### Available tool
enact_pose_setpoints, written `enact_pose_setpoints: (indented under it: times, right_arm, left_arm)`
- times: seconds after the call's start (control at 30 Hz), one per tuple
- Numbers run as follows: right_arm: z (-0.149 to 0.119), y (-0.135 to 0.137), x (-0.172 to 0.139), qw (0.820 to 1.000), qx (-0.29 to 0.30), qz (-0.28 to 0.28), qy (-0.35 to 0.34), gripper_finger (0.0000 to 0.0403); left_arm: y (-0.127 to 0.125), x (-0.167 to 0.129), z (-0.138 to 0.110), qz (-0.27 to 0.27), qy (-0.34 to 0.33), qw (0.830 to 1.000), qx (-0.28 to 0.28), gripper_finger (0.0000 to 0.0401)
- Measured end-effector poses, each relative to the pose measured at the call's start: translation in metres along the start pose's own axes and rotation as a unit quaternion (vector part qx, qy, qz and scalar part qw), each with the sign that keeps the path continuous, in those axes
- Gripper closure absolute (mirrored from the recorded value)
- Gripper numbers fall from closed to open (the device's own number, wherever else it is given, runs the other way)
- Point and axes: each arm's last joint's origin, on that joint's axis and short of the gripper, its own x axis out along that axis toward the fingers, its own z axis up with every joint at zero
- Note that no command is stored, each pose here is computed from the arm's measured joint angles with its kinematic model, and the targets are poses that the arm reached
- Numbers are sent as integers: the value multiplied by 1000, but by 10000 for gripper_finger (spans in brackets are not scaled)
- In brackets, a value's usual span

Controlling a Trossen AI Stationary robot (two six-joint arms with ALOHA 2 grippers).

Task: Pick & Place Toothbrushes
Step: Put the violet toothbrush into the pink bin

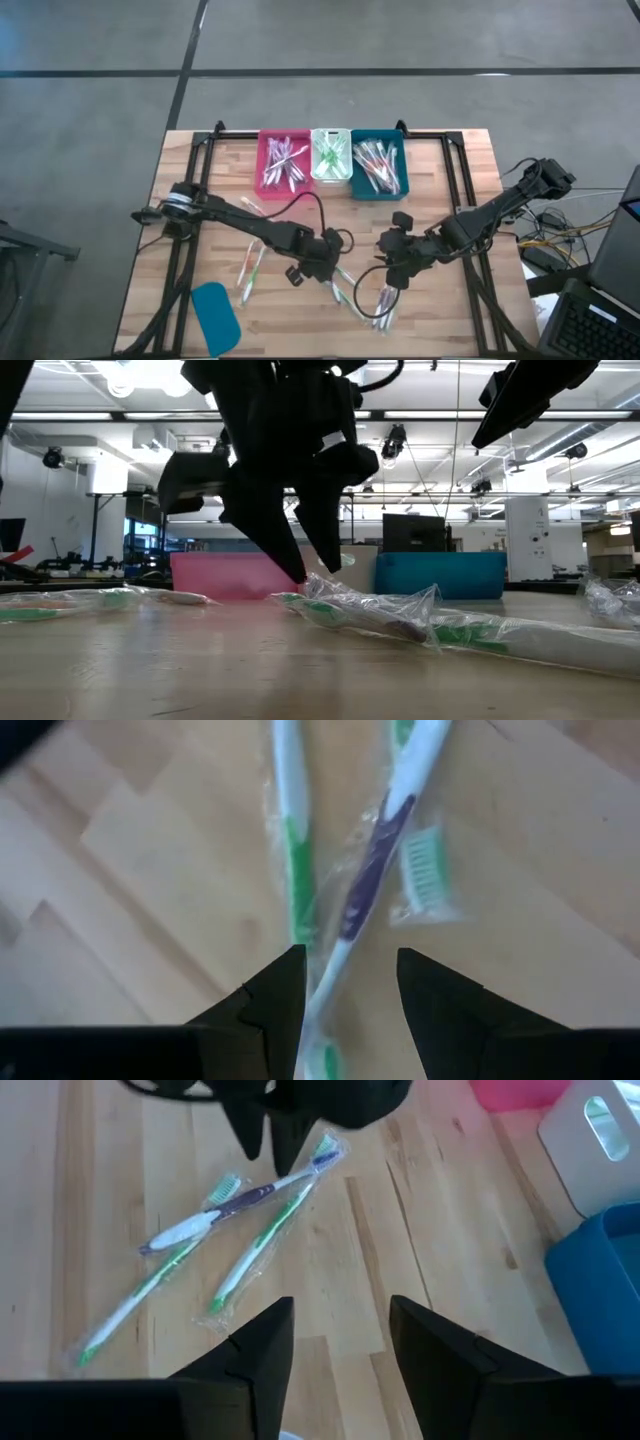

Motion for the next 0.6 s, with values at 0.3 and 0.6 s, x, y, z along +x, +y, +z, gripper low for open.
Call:
enact_pose_setpoints:
  times: [0.3,0.6]
  right_arm:
    - [0,0,0,1000,0,0,0,274]
    - [0,0,0,1000,0,0,0,298]
  left_arm:
    - [-7,26,-1,14,48,998,26,238]
    - [-10,30,-2,12,64,997,38,266]
